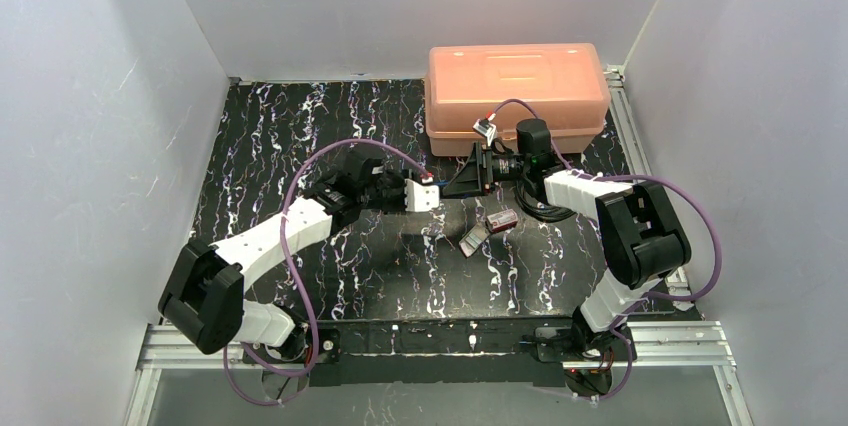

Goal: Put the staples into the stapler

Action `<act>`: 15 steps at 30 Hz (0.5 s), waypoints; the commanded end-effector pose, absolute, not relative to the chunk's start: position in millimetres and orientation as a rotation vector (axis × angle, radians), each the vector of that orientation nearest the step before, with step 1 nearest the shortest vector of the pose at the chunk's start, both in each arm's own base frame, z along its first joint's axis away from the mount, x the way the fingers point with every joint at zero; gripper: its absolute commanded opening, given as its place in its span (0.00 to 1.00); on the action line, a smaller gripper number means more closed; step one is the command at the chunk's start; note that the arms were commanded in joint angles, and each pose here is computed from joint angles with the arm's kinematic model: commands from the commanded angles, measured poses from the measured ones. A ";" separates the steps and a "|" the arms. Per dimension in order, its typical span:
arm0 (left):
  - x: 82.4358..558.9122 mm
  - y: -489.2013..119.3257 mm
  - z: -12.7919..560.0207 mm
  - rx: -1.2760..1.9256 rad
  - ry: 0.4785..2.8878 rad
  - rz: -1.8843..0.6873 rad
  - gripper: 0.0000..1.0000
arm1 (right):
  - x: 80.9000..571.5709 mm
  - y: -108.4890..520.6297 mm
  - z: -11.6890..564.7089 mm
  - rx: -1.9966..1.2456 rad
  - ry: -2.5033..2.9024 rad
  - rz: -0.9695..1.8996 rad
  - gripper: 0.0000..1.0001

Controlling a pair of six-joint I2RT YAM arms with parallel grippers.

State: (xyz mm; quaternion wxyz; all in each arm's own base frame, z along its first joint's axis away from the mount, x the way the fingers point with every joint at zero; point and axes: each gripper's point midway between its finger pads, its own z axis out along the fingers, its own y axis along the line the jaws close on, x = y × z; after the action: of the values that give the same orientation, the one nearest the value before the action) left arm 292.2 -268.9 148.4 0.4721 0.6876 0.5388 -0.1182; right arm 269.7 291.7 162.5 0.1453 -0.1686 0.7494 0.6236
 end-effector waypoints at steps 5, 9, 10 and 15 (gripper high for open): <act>295.9 -279.2 168.5 1.659 1.222 -0.271 0.00 | 268.5 291.0 176.3 -0.542 2.083 1.792 0.55; 299.0 -277.4 167.6 1.657 1.229 -0.250 0.00 | 269.3 289.3 175.7 -0.563 2.080 1.773 0.01; 299.8 -276.7 166.7 1.658 1.232 -0.243 0.00 | 268.9 289.4 176.6 -0.576 2.076 1.781 0.01; 300.4 -274.1 166.0 1.661 1.233 -0.225 0.00 | 273.3 289.6 175.8 -0.589 2.072 1.758 0.03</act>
State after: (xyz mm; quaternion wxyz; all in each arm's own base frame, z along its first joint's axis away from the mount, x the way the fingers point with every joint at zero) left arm 293.6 -267.9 143.9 0.4704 0.6933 0.5357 -0.1051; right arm 267.0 291.1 162.3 0.1444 -0.1772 0.7454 0.6261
